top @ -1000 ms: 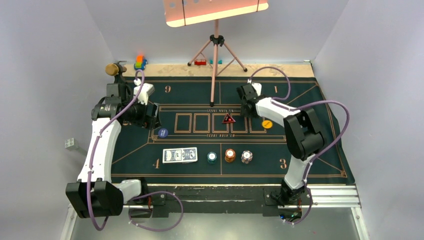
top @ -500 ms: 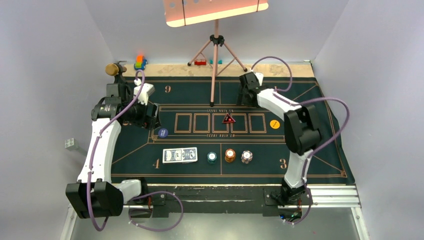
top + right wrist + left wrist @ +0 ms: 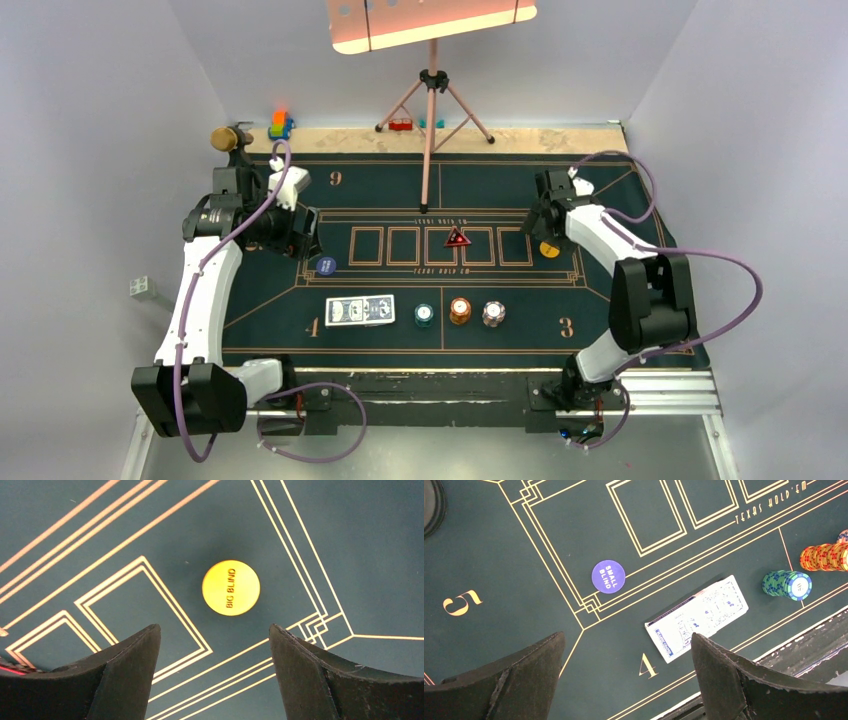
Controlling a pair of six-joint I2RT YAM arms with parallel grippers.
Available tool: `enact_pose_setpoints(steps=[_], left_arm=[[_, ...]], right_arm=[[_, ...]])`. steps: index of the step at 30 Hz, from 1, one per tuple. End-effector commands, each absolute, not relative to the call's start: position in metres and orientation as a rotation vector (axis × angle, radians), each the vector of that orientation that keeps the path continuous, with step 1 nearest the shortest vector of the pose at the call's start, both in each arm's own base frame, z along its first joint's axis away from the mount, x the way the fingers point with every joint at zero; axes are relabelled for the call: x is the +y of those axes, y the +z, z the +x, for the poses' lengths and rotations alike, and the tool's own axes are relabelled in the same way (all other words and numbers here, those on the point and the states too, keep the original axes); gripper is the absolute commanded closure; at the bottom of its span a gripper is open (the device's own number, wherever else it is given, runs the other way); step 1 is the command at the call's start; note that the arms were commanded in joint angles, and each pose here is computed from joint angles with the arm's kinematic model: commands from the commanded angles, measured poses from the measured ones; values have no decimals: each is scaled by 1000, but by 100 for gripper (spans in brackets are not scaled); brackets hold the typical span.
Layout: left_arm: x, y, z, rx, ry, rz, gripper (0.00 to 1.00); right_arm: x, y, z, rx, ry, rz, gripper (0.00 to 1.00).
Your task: Distribute texas hold em gaming equipment
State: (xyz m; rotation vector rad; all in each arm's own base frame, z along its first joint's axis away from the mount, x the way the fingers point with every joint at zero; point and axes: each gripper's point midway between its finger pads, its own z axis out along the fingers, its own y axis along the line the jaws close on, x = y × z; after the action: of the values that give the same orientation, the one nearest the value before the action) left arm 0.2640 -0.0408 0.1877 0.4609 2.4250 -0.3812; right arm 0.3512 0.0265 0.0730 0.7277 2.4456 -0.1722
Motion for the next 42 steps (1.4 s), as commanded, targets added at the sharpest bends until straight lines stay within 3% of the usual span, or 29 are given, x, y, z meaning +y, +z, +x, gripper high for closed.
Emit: enact_pose_setpoints(steps=[1, 18, 21, 32, 42], left_arm=[[-44, 194, 265, 2385, -402, 493, 0], [-45, 196, 266, 2382, -408, 488, 0], [-45, 197, 267, 2378, -405, 489, 0], [-46, 201, 269, 2368, -413, 479, 0], [-45, 200, 269, 2368, -401, 477, 0]], right_arm=[[19, 70, 342, 2435, -145, 852, 17], [-1, 27, 338, 2485, -170, 1000, 15], [-2, 21, 340, 2489, -165, 1012, 27], [-2, 21, 350, 2500, -154, 982, 27], [-4, 23, 363, 2510, -181, 932, 35]])
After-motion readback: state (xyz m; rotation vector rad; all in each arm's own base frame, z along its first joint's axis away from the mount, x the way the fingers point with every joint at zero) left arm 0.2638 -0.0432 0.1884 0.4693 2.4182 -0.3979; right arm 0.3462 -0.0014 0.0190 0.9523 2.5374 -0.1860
